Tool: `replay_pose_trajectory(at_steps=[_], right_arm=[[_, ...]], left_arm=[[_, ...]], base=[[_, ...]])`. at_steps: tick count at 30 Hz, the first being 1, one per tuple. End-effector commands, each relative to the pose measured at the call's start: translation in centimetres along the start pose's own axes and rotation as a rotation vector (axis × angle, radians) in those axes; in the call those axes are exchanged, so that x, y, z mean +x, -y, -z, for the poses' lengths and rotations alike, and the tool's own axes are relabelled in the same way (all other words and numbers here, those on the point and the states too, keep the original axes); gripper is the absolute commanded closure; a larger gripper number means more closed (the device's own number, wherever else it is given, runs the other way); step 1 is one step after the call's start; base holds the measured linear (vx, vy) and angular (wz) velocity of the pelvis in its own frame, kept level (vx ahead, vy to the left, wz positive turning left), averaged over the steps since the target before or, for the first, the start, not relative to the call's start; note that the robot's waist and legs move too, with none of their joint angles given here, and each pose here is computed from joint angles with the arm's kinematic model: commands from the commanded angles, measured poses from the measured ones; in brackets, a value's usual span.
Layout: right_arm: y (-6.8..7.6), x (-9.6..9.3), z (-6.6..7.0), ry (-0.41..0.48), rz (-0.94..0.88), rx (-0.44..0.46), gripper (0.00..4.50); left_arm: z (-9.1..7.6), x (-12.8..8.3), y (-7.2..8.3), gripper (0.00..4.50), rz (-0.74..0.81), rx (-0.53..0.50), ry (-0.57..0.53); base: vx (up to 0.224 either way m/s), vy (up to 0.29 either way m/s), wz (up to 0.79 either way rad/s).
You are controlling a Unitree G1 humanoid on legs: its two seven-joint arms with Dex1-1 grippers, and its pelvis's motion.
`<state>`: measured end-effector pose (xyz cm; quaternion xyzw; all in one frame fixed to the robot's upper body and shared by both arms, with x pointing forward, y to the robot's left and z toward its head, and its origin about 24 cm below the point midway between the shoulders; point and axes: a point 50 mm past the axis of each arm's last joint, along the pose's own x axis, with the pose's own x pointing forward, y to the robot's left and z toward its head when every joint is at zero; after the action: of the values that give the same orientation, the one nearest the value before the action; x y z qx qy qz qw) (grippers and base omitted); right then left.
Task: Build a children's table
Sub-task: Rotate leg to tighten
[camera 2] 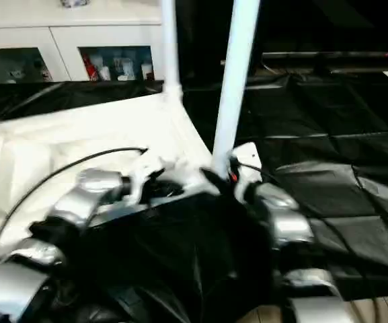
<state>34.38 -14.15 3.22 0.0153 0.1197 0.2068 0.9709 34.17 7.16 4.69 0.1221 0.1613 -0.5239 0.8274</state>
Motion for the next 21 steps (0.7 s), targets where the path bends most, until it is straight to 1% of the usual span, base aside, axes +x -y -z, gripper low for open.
replay_pose_trajectory(at_steps=[1,2,3,4,5,6,7,8,10,12,13,15,16,17,18,21], right_arm=[[-2.0,0.4,3.6,-0.158,0.066,0.050,1.78],[-2.0,0.4,3.6,-0.158,0.066,0.050,1.78],[-2.9,0.8,3.5,-0.155,0.053,0.052,1.78],[-2.9,0.8,3.5,-0.155,0.053,0.052,1.78],[-4.0,1.3,3.0,-0.127,0.002,0.039,1.08],[-4.4,1.5,2.6,-0.104,-0.028,0.027,1.08],[-4.4,1.5,2.6,-0.104,-0.028,0.027,1.08],[-4.9,1.7,2.1,-0.071,-0.054,0.006,1.02],[-4.7,1.7,1.9,-0.063,-0.047,0.004,0.69],[-3.6,1.4,1.0,-0.029,-0.114,-0.005,0.69],[-3.5,1.3,1.0,-0.027,-0.120,-0.005,0.63],[-2.8,0.8,0.4,-0.011,-0.205,-0.014,0.63],[-2.3,0.4,0.1,-0.012,-0.265,-0.046,0.63],[-1.5,-0.5,-0.3,-0.025,-0.360,-0.100,0.63],[-1.5,-0.5,-0.3,-0.025,-0.360,-0.100,0.63],[-0.4,-1.7,-0.7,-0.048,-0.461,-0.150,0.63]], left_arm=[[-1.1,1.5,0.3,4.50,-0.073,-0.033,0.034],[-1.1,1.5,0.3,4.50,-0.073,-0.033,0.034],[-1.3,1.9,0.7,4.50,-0.068,-0.034,0.040],[-1.3,1.9,0.7,4.50,-0.068,-0.034,0.040],[-1.5,2.3,1.0,4.50,-0.048,-0.032,0.051],[-1.6,2.4,1.3,4.50,-0.028,-0.027,0.060],[-1.6,2.4,1.3,4.50,-0.028,-0.027,0.060],[-1.8,2.5,1.5,4.50,-0.004,-0.020,0.070],[-1.7,2.4,1.5,4.50,0.006,-0.014,0.072],[-1.2,1.5,1.4,4.50,0.072,0.015,0.068],[-1.2,1.4,1.4,4.50,0.077,0.018,0.067],[-0.7,0.6,1.3,4.50,0.126,0.041,0.057],[-0.4,0.0,1.2,4.50,0.152,0.049,0.050],[0.1,-1.1,1.0,4.50,0.195,0.060,0.037],[0.1,-1.1,1.0,4.50,0.195,0.060,0.037],[0.9,-2.5,1.0,4.50,0.282,0.075,0.011]], base=[[0.000,0.000,0.00],[0.000,0.000,0.00],[0.000,0.000,0.00],[0.000,0.000,0.00],[0.000,0.000,0.00],[0.000,0.000,0.00],[0.000,0.000,0.00],[0.000,0.000,0.00],[0.000,0.000,0.00],[0.000,0.000,0.00],[0.000,0.000,0.00],[0.000,0.000,0.00],[0.000,0.000,0.00],[0.000,0.000,0.00],[0.000,0.000,0.00],[0.000,0.000,0.00]])
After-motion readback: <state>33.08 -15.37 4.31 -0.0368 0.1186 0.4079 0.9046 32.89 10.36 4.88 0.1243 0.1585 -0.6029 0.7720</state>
